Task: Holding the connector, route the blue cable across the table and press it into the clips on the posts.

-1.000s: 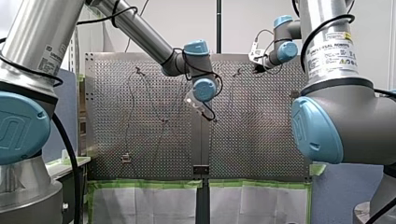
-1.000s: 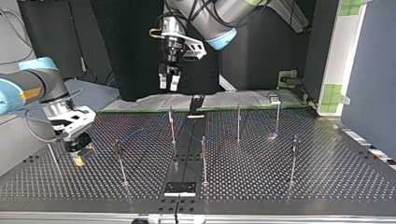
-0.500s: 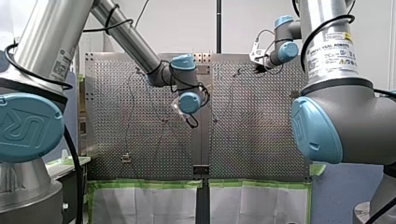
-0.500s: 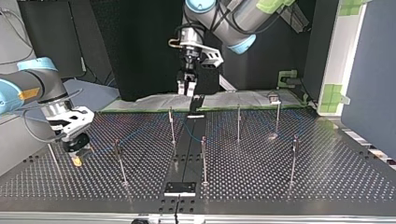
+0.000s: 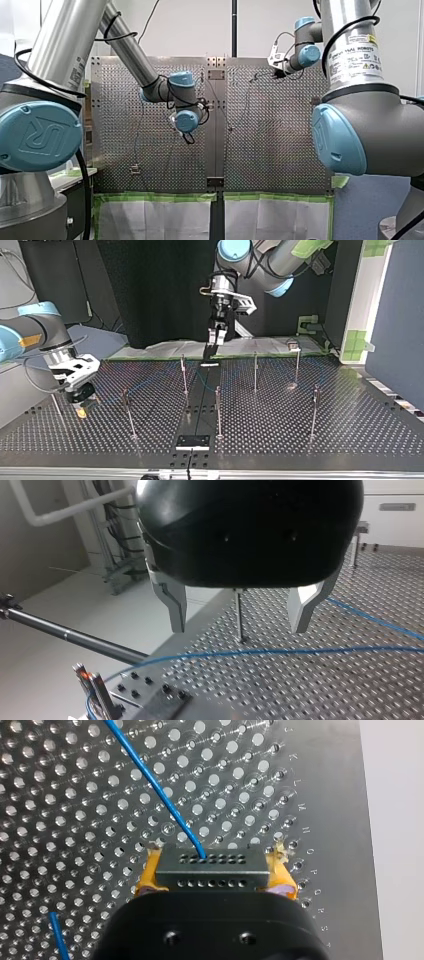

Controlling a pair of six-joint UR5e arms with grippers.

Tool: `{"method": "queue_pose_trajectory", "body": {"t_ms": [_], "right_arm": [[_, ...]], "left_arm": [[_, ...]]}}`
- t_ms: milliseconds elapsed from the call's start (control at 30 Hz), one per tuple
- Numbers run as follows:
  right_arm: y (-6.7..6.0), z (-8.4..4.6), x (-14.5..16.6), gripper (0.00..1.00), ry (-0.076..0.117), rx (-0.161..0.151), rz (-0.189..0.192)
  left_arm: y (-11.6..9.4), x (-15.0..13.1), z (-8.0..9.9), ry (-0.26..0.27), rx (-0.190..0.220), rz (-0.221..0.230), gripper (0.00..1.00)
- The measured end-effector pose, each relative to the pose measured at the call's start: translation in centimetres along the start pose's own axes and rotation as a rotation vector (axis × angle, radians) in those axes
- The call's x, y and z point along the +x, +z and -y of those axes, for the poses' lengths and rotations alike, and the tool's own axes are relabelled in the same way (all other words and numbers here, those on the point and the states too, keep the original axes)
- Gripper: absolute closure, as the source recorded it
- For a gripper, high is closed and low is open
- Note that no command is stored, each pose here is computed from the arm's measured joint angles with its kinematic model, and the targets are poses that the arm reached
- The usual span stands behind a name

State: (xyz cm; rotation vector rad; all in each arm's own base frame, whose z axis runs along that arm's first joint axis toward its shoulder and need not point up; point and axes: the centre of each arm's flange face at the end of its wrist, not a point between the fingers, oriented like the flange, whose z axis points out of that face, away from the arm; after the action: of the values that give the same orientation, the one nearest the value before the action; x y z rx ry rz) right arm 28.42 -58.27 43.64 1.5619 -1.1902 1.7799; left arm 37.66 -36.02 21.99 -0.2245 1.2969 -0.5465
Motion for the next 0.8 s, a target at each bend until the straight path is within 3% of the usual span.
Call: {"method": "queue_pose_trajectory", "body": {"t_ms": [367, 800], "right_arm": [[0.0, -0.2, 0.0, 1.0, 0.001, -0.003, 0.0], [0.0, -0.2, 0.0, 1.0, 0.001, -0.003, 0.001]], "left_arm": [[-1.7, 0.8, -5.7, 0.064, -0.048, -0.088, 0.0], [-4.8, 1.3, -10.2, 0.105, -0.135, -0.15, 0.0]]}}
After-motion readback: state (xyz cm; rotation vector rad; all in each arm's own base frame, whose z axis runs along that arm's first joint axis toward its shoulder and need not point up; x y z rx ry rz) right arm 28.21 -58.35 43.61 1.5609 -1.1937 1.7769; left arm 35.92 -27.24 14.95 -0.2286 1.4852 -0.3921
